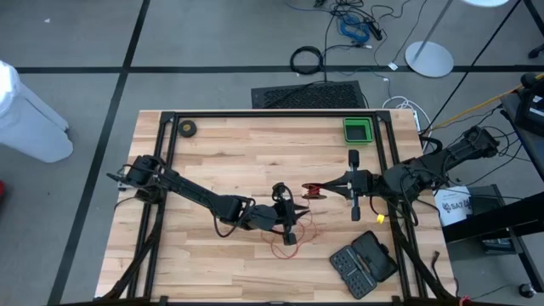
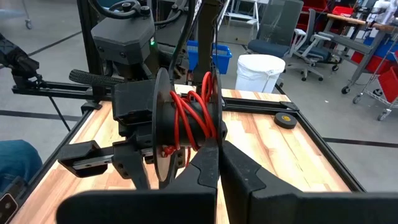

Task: Coil cords
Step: Uncoil the red wire from the spool

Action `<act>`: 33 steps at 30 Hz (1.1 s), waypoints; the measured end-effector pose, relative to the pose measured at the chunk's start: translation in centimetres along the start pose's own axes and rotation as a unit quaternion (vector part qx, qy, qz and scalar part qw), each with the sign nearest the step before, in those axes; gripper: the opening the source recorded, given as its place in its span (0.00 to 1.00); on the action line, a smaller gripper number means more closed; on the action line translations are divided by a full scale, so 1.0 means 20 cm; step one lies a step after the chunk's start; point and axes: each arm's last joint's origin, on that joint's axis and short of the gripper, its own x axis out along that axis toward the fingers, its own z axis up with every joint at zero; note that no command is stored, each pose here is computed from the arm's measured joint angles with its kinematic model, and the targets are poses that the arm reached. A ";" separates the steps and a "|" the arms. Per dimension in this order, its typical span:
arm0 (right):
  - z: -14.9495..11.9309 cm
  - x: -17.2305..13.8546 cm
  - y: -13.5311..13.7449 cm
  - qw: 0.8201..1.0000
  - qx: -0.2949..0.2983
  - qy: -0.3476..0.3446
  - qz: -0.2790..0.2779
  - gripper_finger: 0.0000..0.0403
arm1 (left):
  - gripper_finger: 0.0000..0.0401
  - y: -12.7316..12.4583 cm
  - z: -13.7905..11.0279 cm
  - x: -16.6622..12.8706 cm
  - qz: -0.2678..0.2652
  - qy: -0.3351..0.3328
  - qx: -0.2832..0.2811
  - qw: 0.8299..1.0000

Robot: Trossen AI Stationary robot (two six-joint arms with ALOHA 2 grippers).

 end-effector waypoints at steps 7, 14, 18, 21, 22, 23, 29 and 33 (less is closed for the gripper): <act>0.00 0.00 0.00 1.000 0.004 0.002 0.000 0.00 | 0.02 0.03 0.01 -0.05 0.008 0.033 0.016 0.999; -0.02 0.00 0.00 0.999 0.045 0.020 -0.001 0.00 | 0.01 0.10 0.12 -0.17 0.034 0.052 0.028 0.998; -0.06 0.01 0.01 0.997 0.059 0.054 -0.006 0.00 | 0.01 0.15 0.17 -0.25 0.037 0.060 0.033 0.997; -0.09 0.04 0.02 0.995 0.065 0.075 -0.010 0.00 | 0.01 0.17 0.20 -0.30 0.037 0.069 0.039 0.996; -0.09 0.05 0.03 0.995 0.065 0.078 -0.010 0.00 | 0.01 0.18 0.21 -0.32 0.038 0.073 0.042 0.996; -0.10 0.06 0.03 0.995 0.064 0.080 -0.011 0.00 | 0.01 0.19 0.21 -0.34 0.040 0.077 0.045 0.995; -0.13 0.13 0.06 0.993 0.056 0.098 -0.021 0.00 | 0.01 0.23 0.26 -0.41 0.048 0.076 0.050 0.995; -0.15 0.17 0.05 0.991 0.057 0.105 -0.055 0.00 | 0.01 0.24 0.29 -0.44 0.038 0.064 0.055 0.996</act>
